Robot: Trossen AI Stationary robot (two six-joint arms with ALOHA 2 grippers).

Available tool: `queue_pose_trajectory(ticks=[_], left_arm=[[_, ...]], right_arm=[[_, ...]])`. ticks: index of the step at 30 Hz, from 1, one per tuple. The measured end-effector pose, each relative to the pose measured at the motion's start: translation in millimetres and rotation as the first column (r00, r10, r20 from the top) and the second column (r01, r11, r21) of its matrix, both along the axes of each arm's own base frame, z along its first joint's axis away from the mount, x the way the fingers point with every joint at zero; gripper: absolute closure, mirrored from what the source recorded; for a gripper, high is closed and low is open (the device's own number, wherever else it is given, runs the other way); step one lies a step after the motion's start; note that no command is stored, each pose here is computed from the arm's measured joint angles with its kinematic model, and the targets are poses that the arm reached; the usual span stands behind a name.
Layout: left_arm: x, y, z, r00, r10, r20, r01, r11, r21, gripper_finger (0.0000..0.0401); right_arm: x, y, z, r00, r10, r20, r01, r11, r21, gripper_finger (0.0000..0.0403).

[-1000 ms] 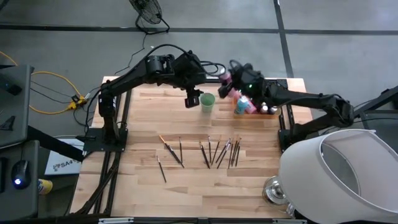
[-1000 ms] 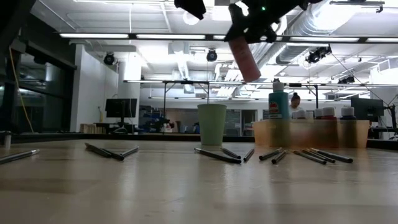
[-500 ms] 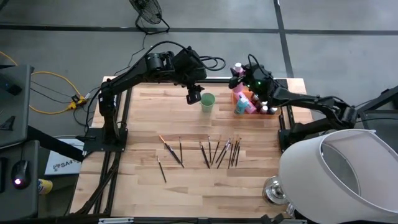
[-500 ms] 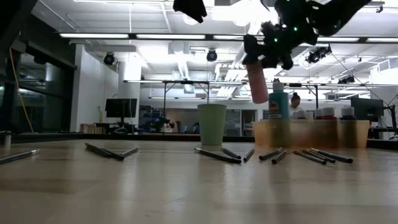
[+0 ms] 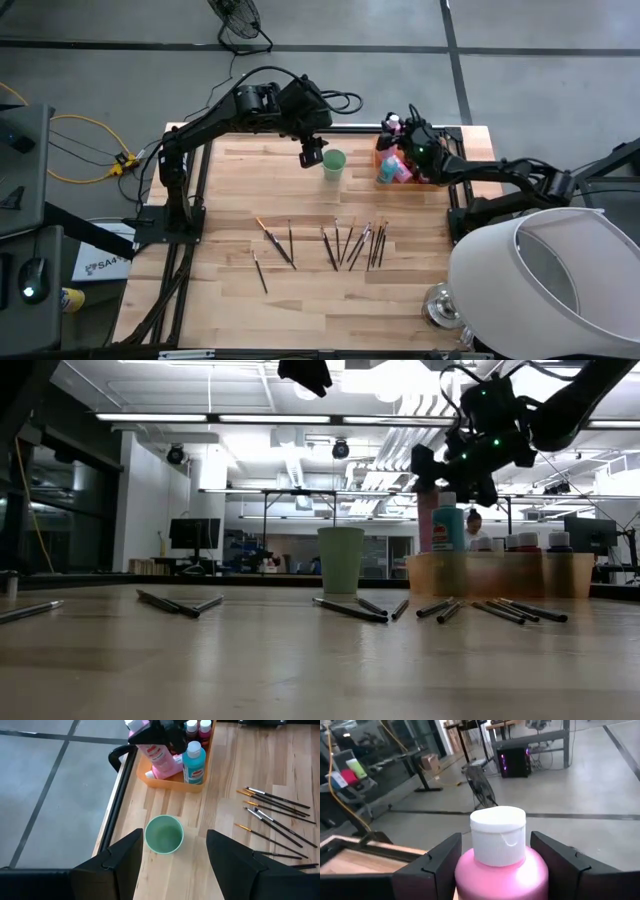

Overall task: Pick & Place Paint Supplies
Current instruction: Put the large pink paint bottle into the orange bin

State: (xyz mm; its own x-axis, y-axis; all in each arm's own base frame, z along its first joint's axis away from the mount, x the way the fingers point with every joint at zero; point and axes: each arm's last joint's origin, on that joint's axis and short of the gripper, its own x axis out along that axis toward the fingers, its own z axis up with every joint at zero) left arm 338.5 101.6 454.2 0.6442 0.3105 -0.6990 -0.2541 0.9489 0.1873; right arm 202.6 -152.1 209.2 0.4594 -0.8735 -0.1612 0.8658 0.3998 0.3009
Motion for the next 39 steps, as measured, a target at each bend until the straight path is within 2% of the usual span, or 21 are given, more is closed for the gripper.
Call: queue_pose_trajectory(ticks=[5,14,26,31,39], left_arm=[[0.0,0.0,0.0,1.000,0.000,0.000,0.000,1.000,0.000,0.0187],[0.1,0.1,-0.2,1.000,0.000,-0.001,0.000,1.000,0.000,0.0187],[0.1,0.1,-0.1,1.000,0.001,-0.001,-0.001,1.000,0.001,0.0187],[0.0,0.2,-0.2,1.000,0.001,-0.002,-0.001,1.000,0.001,0.0187],[0.0,0.2,-0.3,1.000,0.001,-0.003,-0.001,1.000,0.001,0.0187]], right_arm=[[-1.9,3.4,-9.2,0.998,0.059,-0.017,-0.059,0.998,0.022,0.0191],[-2.3,5.0,-23.7,0.994,0.102,-0.047,-0.099,0.994,0.051,0.0191],[1.4,0.0,-42.6,0.985,0.110,-0.134,-0.098,0.991,0.091,0.0191],[2.1,-0.6,-44.8,0.986,0.106,-0.128,-0.093,0.990,0.101,0.0191],[2.4,-0.1,-45.1,0.986,0.107,-0.128,-0.094,0.990,0.104,0.0120]])
